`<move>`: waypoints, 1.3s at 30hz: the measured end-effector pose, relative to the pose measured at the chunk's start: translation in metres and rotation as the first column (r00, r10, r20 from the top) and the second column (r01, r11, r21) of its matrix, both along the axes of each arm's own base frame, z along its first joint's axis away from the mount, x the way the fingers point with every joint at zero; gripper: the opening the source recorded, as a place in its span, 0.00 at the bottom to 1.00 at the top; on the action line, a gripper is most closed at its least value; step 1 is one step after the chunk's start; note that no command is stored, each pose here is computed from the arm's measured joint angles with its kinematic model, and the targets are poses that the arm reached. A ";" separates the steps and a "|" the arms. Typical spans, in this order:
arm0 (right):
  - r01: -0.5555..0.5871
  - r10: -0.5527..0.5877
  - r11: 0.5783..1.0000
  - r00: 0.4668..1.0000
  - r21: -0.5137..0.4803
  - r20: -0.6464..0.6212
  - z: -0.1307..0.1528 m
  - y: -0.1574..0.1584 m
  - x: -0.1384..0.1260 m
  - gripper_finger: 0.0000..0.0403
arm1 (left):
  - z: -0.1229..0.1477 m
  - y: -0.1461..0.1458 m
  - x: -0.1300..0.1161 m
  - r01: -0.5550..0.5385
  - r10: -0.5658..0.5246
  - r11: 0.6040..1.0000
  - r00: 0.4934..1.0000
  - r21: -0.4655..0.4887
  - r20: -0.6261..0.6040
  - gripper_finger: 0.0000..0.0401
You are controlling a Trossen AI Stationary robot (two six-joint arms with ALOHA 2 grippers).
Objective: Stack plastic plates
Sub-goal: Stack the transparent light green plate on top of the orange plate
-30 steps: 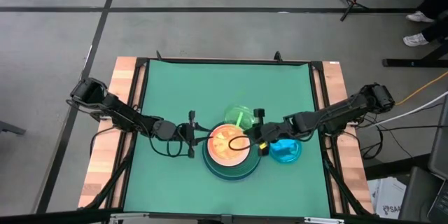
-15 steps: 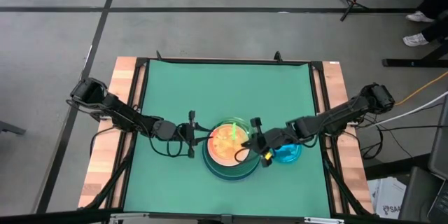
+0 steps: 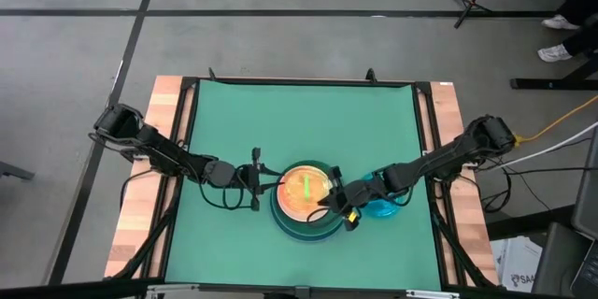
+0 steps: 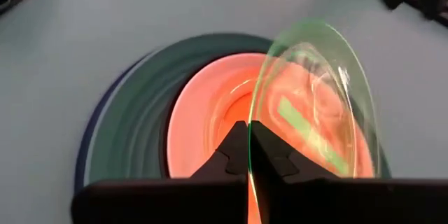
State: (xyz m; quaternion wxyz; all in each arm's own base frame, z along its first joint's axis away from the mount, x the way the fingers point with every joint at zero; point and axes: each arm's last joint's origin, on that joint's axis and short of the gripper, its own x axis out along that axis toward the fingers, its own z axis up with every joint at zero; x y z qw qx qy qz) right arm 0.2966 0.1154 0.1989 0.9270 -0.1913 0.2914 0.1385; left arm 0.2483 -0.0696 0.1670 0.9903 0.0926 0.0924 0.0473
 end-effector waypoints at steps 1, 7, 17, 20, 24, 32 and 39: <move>0.000 0.000 1.000 1.000 -0.003 -0.006 -0.003 0.000 0.001 0.00 | 0.000 0.000 0.000 0.000 0.000 1.000 1.000 -0.001 0.000 0.23; 0.000 -0.001 1.000 0.999 -0.019 -0.043 -0.015 0.002 0.005 0.00 | 0.000 0.000 0.000 0.000 0.000 1.000 1.000 0.000 0.000 0.23; 0.012 -0.013 1.000 0.999 -0.017 -0.042 -0.016 0.002 0.005 0.00 | 0.000 0.000 0.000 0.000 0.000 1.000 1.000 0.000 0.000 0.23; 0.013 -0.014 1.000 0.999 -0.016 -0.043 -0.016 0.002 0.005 0.00 | 0.000 0.000 0.000 0.000 0.000 1.000 1.000 0.000 0.000 0.23; 0.030 -0.030 1.000 0.998 0.004 -0.046 -0.016 0.002 0.005 0.00 | 0.000 0.000 0.000 0.000 0.000 1.000 1.000 0.000 0.000 0.23; 0.077 -0.074 0.996 0.996 0.039 -0.051 -0.022 0.003 0.009 0.00 | 0.000 0.000 0.000 0.000 0.000 1.000 1.000 0.000 0.000 0.23; 0.092 -0.089 0.995 0.992 0.038 -0.085 -0.041 0.005 0.015 0.07 | 0.000 0.000 0.000 0.000 0.000 1.000 1.000 0.001 -0.002 0.23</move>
